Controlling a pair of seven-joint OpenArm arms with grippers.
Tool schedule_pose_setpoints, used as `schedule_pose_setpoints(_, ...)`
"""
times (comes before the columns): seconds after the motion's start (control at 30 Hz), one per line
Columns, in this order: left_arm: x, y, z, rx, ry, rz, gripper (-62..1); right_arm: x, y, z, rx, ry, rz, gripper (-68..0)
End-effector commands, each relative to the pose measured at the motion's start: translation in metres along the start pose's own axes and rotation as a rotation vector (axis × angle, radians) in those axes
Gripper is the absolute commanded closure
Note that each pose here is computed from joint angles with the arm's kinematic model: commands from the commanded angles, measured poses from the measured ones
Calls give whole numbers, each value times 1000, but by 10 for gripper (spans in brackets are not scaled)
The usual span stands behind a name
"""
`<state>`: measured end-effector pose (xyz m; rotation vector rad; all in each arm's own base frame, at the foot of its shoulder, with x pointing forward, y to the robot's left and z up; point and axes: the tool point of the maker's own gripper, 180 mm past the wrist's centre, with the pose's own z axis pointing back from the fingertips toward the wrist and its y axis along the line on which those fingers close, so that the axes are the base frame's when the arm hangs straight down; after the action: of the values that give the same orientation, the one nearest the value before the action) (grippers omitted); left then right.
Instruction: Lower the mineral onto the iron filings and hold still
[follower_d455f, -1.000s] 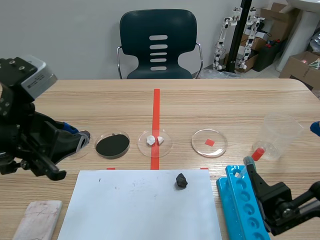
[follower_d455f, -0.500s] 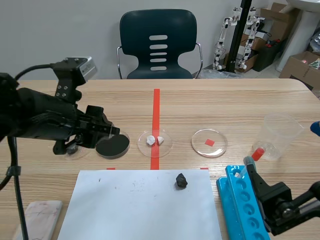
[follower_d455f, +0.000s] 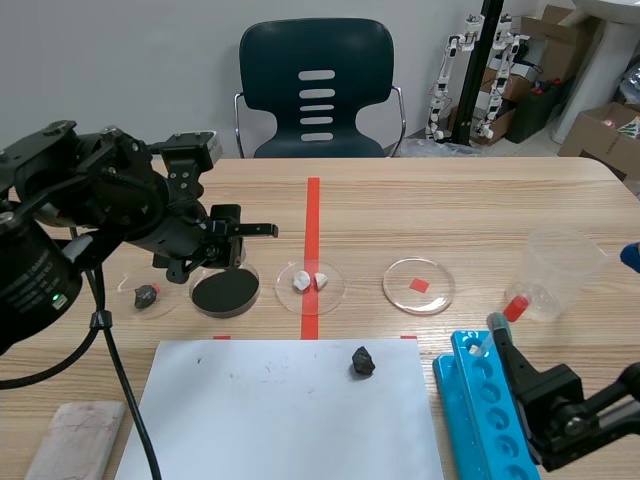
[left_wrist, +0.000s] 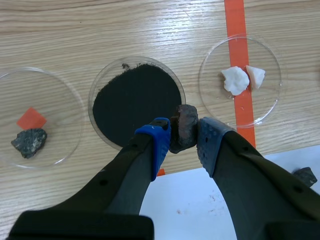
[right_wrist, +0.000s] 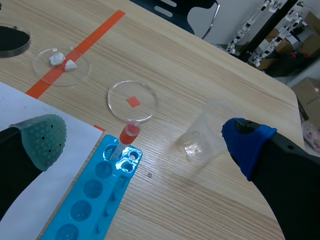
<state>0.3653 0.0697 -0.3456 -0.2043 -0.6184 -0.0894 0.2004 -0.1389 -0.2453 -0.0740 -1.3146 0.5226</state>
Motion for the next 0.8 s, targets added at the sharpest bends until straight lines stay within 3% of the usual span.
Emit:
schedule_pose_setpoints(0.0, 14, -5, 0, -8, -22, -3, -119, 11, -4, -2, -15, -38, 1, -679)
schedule_pose_setpoints(0.33, 12, -4, -30, 12, 82, 41, -119, 11, -4, -2, -15, -38, 1, -679)
schedule_pose_setpoints(0.77, 3, 15, -45, 74, 188, 97, -119, 11, -4, -2, -15, -38, 1, -679)
